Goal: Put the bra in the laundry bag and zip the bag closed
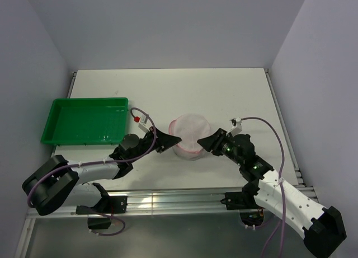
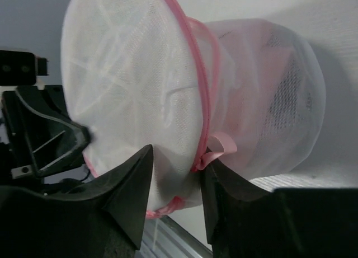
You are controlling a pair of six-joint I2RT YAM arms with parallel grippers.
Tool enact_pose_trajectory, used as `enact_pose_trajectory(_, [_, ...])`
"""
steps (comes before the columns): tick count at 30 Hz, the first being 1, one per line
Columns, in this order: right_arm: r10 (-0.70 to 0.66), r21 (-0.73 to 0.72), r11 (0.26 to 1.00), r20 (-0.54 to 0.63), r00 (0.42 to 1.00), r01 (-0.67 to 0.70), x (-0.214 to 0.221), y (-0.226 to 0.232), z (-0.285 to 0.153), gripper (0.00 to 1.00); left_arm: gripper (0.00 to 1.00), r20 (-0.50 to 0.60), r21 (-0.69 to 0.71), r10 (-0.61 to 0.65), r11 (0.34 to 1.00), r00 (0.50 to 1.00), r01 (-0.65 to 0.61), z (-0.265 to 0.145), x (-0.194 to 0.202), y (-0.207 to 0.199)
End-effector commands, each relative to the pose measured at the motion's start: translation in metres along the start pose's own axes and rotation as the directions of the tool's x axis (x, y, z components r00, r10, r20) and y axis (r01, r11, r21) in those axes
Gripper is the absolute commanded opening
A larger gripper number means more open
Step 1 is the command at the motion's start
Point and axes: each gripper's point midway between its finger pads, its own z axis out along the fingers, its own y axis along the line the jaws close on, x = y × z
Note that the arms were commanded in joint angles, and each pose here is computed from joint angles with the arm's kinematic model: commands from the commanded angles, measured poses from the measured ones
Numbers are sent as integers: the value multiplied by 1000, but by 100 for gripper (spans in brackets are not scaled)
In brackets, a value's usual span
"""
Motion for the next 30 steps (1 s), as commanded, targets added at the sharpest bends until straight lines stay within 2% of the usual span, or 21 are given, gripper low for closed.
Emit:
enact_pose_trajectory(1, [40, -89, 995, 23, 999, -38, -4, 17, -2, 44, 0, -24, 33, 18, 999, 1000, -17, 2, 5, -7])
enact_pose_trajectory(3, [39, -91, 995, 30, 999, -36, -5, 17, -2, 37, 0, -21, 1, 32, 999, 999, -32, 3, 4, 0])
enact_pose_trajectory(8, [34, -102, 994, 46, 998, -29, -7, 17, -3, 29, 0, -14, -120, 81, 989, 997, -82, 5, -3, 16])
enact_pose_trajectory(10, [25, -95, 995, 46, 999, -20, -7, 16, -2, 23, 5, -28, -150, 109, 982, 994, -112, 3, -3, 18])
enact_pose_trajectory(13, [30, -103, 994, 67, 997, -23, -8, 14, 0, 16, 30, -32, -142, 134, 980, 990, -138, 1, -6, 11])
enact_pose_trajectory(14, [35, -109, 994, 76, 996, -26, -9, 14, 0, 11, 42, -46, -162, 143, 975, 989, -148, 2, -6, 9])
enact_pose_trajectory(17, [19, -114, 993, 107, 994, -7, -14, 14, 3, 6, 52, -55, -173, 205, 962, 977, -211, -4, -9, -9])
enact_pose_trajectory(19, [14, -126, 992, 128, 992, 2, -18, 17, 3, 3, 50, -35, -168, 248, 953, 968, -251, -12, -12, -26])
enact_pose_trajectory(20, [21, -134, 991, 145, 989, -1, -21, 17, 3, 0, 47, -48, -212, 264, 940, 963, -268, -15, -8, -28])
enact_pose_trajectory(23, [16, -147, 989, 184, 983, 11, -28, 20, 3, 0, 41, -55, -255, 308, 915, 950, -312, -18, 6, -40])
enact_pose_trajectory(26, [13, -146, 989, 200, 980, 16, -32, 21, 1, 0, 36, -95, -266, 264, 922, 960, -280, -21, 32, -33])
enact_pose_trajectory(30, [10, -147, 989, 208, 978, 21, -32, 19, 3, 0, 32, -107, -200, 186, 958, 977, -204, -11, 57, -36])
